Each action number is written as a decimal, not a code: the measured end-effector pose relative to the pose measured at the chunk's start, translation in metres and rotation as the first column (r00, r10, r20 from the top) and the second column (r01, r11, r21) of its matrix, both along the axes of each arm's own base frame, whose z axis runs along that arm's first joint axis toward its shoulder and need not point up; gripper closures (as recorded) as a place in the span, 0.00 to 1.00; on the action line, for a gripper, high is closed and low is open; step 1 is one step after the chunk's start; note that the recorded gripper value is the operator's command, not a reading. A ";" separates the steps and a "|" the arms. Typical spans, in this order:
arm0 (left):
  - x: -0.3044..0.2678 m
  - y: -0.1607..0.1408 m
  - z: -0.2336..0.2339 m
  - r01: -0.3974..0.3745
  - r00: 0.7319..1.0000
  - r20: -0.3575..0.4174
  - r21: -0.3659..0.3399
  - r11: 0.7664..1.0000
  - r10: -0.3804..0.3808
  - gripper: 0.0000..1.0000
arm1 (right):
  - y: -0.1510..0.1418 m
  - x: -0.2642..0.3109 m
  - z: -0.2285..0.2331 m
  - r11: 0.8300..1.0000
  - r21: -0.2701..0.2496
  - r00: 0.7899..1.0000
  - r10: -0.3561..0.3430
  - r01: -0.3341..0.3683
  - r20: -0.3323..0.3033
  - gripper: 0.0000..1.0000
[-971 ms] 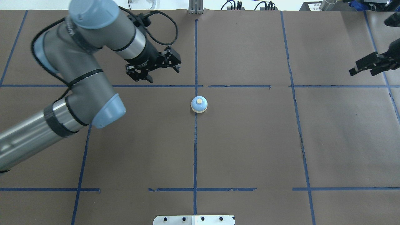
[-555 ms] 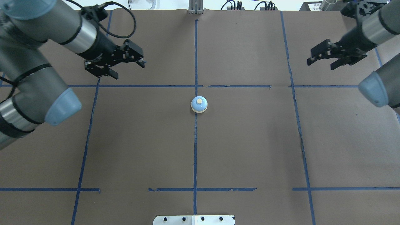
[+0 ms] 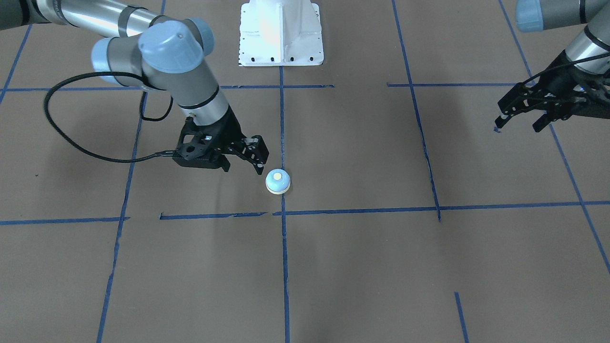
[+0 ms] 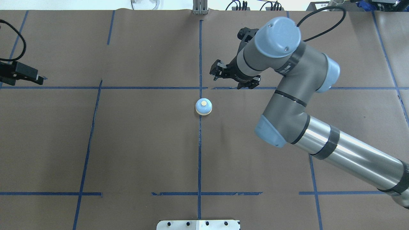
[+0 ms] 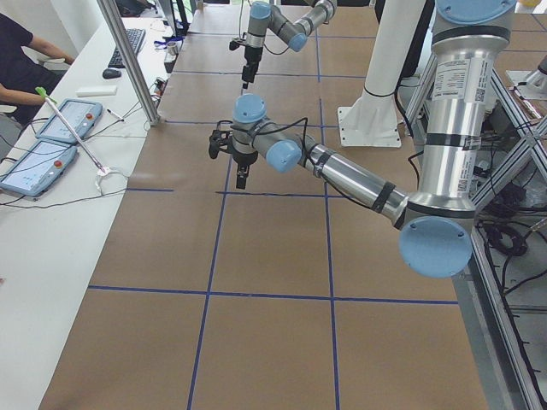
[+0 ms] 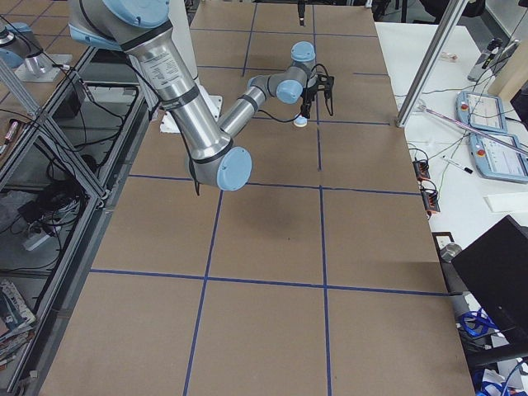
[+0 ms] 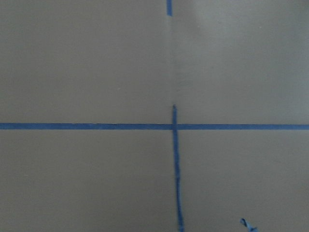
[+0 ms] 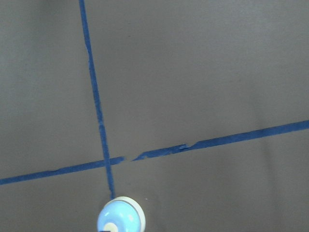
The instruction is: Place and press bell with both arms
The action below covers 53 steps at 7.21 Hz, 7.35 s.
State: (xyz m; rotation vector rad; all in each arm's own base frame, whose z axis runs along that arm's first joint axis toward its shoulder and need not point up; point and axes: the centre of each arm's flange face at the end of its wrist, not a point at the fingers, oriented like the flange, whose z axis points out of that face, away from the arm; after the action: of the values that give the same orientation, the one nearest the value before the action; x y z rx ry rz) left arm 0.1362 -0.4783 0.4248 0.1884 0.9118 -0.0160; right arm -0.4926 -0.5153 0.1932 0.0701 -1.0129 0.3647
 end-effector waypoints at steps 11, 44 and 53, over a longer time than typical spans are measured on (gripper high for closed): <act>-0.053 0.034 0.074 -0.064 0.986 0.158 0.076 0.995 0.052 0.00 | 0.007 -0.119 -0.006 0.979 -0.203 0.971 -0.083 0.036 -0.226 1.00; -0.190 0.070 0.157 -0.176 0.973 0.142 -0.049 0.983 0.181 0.00 | 0.103 0.544 0.439 0.902 0.115 0.891 -0.378 0.416 -0.252 0.00; -0.185 0.039 0.107 -0.184 0.972 0.160 0.070 0.980 0.171 0.00 | 0.092 0.547 0.411 0.902 0.166 0.900 -0.351 0.399 -0.260 0.00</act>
State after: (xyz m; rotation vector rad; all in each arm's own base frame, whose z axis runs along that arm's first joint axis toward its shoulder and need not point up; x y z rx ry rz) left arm -0.0490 -0.4391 0.5322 0.1835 0.7734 0.2013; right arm 0.0541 -0.4231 0.6038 0.1058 -0.8149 -0.1109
